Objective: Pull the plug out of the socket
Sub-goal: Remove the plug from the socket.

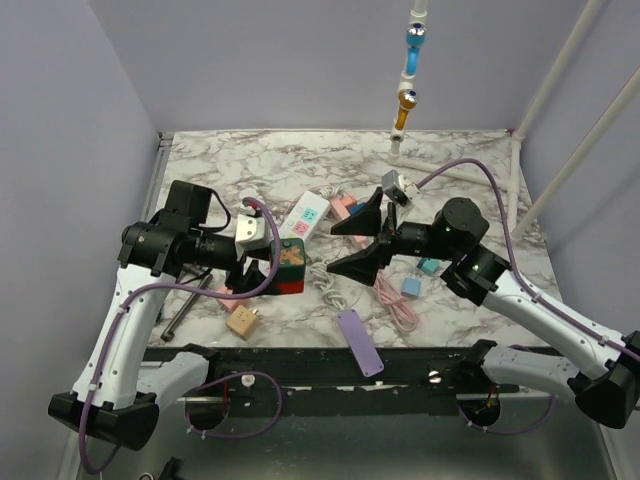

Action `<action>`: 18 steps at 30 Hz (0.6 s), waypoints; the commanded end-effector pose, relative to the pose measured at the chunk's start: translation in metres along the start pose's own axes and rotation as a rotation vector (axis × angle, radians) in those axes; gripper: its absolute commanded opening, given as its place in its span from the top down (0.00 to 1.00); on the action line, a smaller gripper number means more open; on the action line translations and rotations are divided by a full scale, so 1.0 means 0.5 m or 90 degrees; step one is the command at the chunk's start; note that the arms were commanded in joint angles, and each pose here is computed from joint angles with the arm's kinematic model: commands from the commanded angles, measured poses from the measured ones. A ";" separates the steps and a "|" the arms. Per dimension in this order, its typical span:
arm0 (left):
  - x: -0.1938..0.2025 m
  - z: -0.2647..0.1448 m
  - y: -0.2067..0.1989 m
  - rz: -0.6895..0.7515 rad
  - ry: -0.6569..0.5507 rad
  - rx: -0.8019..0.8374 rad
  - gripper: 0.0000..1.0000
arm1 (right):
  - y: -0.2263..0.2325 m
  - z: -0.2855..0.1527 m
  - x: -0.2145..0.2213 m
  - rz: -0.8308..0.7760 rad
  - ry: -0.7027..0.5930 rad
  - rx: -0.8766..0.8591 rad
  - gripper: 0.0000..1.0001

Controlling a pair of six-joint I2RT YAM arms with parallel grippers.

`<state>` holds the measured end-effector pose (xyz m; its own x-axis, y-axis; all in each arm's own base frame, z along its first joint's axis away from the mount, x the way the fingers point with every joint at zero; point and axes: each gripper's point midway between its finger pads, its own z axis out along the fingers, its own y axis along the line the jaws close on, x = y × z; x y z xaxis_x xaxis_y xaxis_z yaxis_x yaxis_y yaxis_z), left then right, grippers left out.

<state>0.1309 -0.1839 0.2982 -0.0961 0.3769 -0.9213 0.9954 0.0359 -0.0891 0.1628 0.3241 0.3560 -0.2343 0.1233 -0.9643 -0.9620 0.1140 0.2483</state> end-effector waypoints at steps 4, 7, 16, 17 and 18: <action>-0.016 0.006 -0.029 0.028 -0.038 0.057 1.00 | 0.072 0.025 -0.055 -0.052 -0.023 -0.153 0.00; -0.016 0.011 -0.020 0.018 -0.036 0.064 1.00 | 0.084 0.039 -0.066 -0.057 -0.029 -0.177 0.00; -0.043 0.014 -0.010 0.016 -0.039 0.081 1.00 | 0.087 0.085 -0.042 -0.076 0.002 -0.185 0.00; -0.047 0.013 -0.010 0.019 -0.040 0.080 1.00 | 0.084 0.088 -0.037 -0.077 0.008 -0.180 0.00; -0.048 0.013 -0.011 0.019 -0.040 0.082 1.00 | 0.080 0.090 -0.032 -0.079 0.009 -0.175 0.00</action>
<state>0.1355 -0.1909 0.2902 -0.1376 0.3981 -0.9069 0.9864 -0.0276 -0.1618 0.1341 0.3654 0.3849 -0.1549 0.1198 -0.9806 -0.9797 -0.1462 0.1369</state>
